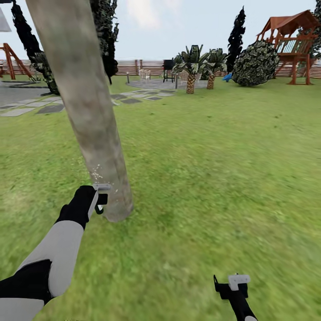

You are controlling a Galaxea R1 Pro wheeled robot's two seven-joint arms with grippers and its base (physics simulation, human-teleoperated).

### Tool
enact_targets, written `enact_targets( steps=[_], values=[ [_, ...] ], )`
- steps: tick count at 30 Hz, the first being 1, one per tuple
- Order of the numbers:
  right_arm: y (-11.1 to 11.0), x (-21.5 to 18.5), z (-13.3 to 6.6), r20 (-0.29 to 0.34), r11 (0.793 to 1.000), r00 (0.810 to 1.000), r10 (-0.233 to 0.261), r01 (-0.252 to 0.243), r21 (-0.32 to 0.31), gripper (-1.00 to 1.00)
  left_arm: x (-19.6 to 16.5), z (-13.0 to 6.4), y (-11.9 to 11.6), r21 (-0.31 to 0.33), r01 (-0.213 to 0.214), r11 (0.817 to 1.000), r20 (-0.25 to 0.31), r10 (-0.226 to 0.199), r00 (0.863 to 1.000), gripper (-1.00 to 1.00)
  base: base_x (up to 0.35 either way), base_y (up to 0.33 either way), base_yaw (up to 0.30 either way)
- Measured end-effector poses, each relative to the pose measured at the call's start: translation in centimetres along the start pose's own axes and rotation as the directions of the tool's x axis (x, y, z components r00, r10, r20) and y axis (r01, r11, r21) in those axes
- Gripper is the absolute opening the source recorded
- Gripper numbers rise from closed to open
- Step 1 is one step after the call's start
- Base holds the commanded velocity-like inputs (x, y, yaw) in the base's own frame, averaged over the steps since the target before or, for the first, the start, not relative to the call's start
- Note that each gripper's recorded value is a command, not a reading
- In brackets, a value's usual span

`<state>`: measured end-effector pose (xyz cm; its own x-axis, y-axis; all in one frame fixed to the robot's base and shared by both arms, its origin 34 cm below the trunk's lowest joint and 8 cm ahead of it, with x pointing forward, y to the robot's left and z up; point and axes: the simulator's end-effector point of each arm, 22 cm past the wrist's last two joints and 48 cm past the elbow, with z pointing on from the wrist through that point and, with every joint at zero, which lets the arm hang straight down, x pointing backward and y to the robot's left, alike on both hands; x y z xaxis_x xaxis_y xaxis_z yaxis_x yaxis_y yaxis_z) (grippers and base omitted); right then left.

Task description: In the garden, pick up the pesticide atomizer on the floor and spray pesticide onto both trees until each tree trunk is fully covered.

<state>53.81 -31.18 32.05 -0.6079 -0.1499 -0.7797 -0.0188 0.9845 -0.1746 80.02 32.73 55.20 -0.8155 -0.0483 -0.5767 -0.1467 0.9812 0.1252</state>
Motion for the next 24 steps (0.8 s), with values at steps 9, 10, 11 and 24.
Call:
enact_targets(
  steps=[9,10,11,24],
  values=[
    [-0.02,0.0,-0.01,0.0,1.0,1.0,0.001,-0.001,0.001,1.0,0.06,0.01,-0.01,0.001,0.001,1.0,0.0,-0.001,1.0,-1.0,0.184,-0.24,0.276],
    [-0.01,0.0,-0.01,0.0,1.0,1.0,0.001,-0.001,0.001,1.0,0.12,0.03,0.0,0.0,0.001,1.0,-0.001,-0.001,1.0,-1.0,0.203,-0.225,0.277],
    [-0.03,0.0,-0.01,0.0,1.0,1.0,0.002,-0.002,0.001,1.0,0.14,0.04,-0.01,0.0,0.0,1.0,-0.001,0.0,1.0,-1.0,0.187,-0.228,0.256],
    [-0.01,0.0,0.01,0.0,1.0,1.0,0.001,-0.001,0.001,1.0,0.15,0.08,0.0,-0.002,-0.002,1.0,0.0,0.002,1.0,-1.0,0.028,-0.268,0.024]
  ],
)
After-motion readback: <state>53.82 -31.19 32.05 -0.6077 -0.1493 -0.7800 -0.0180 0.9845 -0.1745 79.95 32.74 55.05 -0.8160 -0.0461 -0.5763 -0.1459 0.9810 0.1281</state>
